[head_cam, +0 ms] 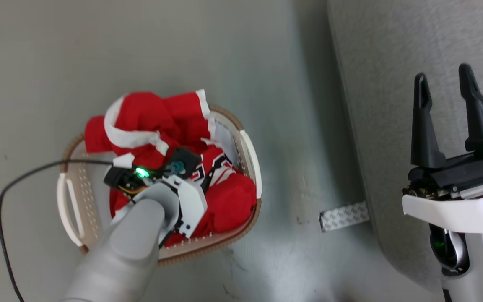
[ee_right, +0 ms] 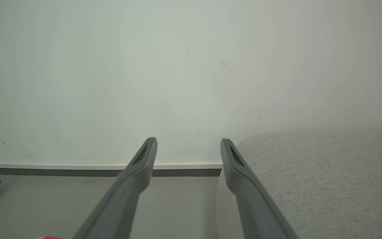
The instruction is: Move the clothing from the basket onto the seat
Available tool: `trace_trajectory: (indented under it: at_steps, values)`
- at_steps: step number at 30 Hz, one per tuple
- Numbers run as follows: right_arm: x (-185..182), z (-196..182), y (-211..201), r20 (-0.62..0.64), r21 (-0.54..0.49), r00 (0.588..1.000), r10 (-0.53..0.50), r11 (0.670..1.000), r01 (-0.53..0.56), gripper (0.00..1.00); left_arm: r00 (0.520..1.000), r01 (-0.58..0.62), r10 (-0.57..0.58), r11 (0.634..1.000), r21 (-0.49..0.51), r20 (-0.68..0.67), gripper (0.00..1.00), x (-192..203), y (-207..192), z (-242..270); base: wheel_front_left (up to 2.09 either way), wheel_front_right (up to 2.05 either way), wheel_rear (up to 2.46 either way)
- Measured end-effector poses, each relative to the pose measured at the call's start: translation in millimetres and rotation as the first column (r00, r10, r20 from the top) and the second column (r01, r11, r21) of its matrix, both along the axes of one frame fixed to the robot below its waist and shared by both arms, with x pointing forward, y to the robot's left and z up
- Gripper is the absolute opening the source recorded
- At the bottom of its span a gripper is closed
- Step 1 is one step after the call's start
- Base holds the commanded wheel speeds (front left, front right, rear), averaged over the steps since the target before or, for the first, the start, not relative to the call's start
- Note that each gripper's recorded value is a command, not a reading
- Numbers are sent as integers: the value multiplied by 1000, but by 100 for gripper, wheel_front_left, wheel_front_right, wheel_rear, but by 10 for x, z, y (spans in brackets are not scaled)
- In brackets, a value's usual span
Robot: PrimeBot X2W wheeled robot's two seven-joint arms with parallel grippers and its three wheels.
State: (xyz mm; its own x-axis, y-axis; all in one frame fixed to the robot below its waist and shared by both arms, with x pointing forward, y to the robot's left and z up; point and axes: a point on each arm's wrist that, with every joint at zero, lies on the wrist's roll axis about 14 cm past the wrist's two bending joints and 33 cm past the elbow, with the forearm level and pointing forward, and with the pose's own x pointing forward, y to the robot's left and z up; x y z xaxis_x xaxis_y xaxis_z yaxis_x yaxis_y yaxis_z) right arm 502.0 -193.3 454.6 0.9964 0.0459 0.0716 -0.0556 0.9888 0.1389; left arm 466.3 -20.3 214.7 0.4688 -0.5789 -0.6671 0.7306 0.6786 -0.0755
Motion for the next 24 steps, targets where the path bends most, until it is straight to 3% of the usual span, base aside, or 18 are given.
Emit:
trace_trajectory:
  at_steps: [9,23,24]
  values:
    - [198,-375,70,-39,38,999,23,999,-22,100,993,28,-19,997,77,-116,100,-50,116,-646,0,0,0]
    - [221,-679,35,-96,38,995,17,999,-13,100,981,59,-41,994,95,-187,100,-174,75,-1001,0,0,0]
    - [217,-681,26,-97,36,995,15,999,-11,100,981,62,-43,994,91,-192,74,-191,56,-1007,0,0,0]
